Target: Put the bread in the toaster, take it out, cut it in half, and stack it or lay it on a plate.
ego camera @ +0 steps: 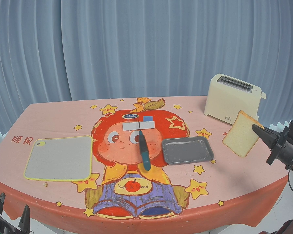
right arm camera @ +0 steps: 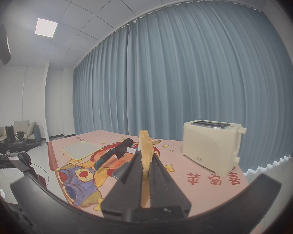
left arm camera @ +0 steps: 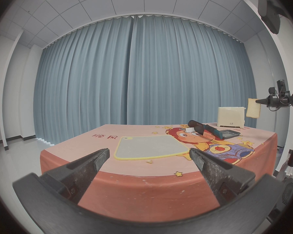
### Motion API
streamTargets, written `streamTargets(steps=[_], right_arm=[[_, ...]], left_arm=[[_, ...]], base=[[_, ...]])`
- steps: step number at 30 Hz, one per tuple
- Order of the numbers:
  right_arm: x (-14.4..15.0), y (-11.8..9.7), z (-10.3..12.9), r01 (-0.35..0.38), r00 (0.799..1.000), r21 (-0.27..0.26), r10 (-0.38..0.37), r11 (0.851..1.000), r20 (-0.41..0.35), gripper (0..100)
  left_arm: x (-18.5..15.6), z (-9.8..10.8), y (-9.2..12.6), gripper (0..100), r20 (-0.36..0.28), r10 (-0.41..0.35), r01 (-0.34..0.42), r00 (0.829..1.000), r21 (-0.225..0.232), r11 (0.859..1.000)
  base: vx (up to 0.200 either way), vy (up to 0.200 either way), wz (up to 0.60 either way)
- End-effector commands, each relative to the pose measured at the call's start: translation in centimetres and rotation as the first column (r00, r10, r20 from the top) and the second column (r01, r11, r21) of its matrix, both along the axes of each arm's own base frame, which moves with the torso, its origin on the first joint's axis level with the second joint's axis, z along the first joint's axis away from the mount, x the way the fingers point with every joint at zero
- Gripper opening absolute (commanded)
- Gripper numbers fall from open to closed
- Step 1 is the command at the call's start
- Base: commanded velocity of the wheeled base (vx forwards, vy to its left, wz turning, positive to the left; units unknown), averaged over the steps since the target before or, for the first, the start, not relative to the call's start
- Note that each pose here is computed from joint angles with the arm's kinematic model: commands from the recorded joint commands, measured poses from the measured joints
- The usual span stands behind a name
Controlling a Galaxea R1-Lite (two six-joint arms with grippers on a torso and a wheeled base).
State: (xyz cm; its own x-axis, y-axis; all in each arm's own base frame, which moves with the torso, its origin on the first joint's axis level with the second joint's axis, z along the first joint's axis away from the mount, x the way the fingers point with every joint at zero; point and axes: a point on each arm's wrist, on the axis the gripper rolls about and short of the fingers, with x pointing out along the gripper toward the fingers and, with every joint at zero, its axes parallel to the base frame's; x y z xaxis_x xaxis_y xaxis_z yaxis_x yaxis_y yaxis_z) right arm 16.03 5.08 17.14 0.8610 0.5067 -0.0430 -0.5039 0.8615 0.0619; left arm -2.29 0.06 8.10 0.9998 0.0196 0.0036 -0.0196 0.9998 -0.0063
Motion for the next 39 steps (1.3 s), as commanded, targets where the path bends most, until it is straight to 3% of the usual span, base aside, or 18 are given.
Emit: streamTargets(steps=[1,27,39], right_arm=[[0.01,0.03,-0.03,-0.002,1.000,0.000,0.002,1.000,-0.001,0],[-0.11,0.38,-0.20,-0.025,1.000,0.003,0.025,1.000,-0.012,0],[-0.26,0.63,-0.32,-0.042,0.999,0.002,0.042,0.999,-0.016,0]], left_arm=[[0.13,-0.48,0.00,100,-0.017,0.000,0.000,1.000,-0.001,1.000],[0.13,-0.48,0.00,100,-0.017,0.000,0.000,1.000,0.000,1.000],[0.13,-0.48,0.00,100,-0.017,0.000,0.000,1.000,0.000,1.000]], base=[[0.000,0.200,0.00],[0.000,0.200,0.00],[0.000,0.000,0.00]])
